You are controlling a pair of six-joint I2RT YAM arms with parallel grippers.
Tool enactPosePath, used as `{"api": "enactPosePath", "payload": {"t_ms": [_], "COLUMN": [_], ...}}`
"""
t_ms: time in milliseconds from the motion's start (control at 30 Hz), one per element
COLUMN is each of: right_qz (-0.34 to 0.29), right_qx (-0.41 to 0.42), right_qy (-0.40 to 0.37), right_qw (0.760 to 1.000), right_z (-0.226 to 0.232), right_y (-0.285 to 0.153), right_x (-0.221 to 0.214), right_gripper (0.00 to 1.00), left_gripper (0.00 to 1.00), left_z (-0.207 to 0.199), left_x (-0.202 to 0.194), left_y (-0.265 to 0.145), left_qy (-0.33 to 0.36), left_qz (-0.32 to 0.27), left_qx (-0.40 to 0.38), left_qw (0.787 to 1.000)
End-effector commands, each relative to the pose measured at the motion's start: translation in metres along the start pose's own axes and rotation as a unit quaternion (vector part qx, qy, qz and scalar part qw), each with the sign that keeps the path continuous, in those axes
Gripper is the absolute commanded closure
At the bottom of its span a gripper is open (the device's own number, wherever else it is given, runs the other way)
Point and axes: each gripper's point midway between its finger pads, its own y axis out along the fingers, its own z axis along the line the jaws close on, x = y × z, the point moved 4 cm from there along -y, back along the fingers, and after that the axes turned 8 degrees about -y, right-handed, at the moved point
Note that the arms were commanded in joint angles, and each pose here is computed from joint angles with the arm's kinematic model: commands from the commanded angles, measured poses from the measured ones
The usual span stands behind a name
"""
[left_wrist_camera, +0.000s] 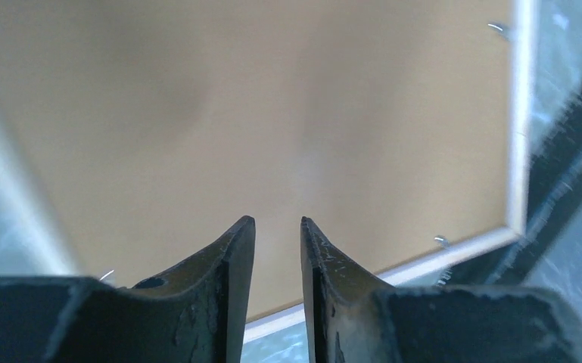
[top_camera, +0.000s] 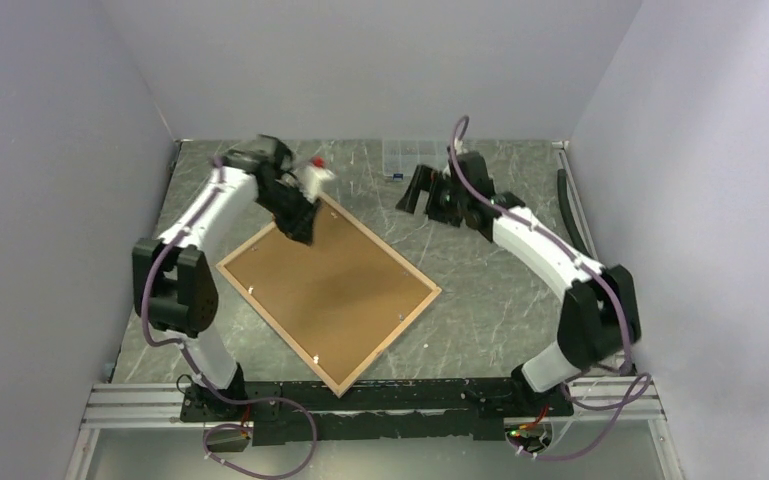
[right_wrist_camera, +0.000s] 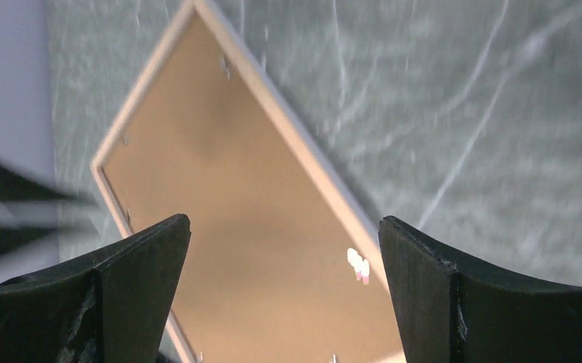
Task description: Put the photo into the frame
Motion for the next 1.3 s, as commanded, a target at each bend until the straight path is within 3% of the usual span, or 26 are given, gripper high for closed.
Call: {"api": "enactPosePath", "payload": {"t_ms": [0,200,367,467,700,967,1267], "right_qz": [0.094,0.156,0.194,0.206,0.190,0.127,0.070], "right_qx": [-0.012,0.038,0.077,0.091,0.092,0.073,0.025], "right_qy": [0.040,0.090,0.114,0.131,0.150,0.202,0.209], "right_qw": [0.995,0.983,0.971,0.965,0.966,0.969,0.975], "right_z": [-0.018,-0.016,-0.013,-0.013,-0.020,-0.070,-0.109], "right_y": [-0.027,-0.058,-0.058,-0.050,-0.032,-0.021,-0.020], "right_x": [-0.078,-0.136,-0.165,-0.173,-0.163,-0.117,-0.074], "right_gripper": [0.00,0.00,0.00,0.00,0.00,0.00,0.00], "left_gripper": [0.65,0.66,0.68,0.69,0.73,0.74,0.75], "left_z": [0.092,0.227,0.256,0.252,0.213,0.137,0.085], "left_x": [-0.012,-0.073,-0.126,-0.143,-0.143,-0.124,-0.103], "left_y": [-0.058,-0.095,-0.077,-0.058,-0.023,0.026,0.056], "left_qy": [-0.096,-0.227,-0.276,-0.281,-0.278,-0.236,-0.223], "left_qz": [-0.061,-0.071,-0.031,-0.013,0.005,0.045,0.054], "left_qx": [0.097,0.254,0.265,0.256,0.181,0.092,0.009], "left_qw": [0.989,0.937,0.923,0.925,0.943,0.966,0.973]}}
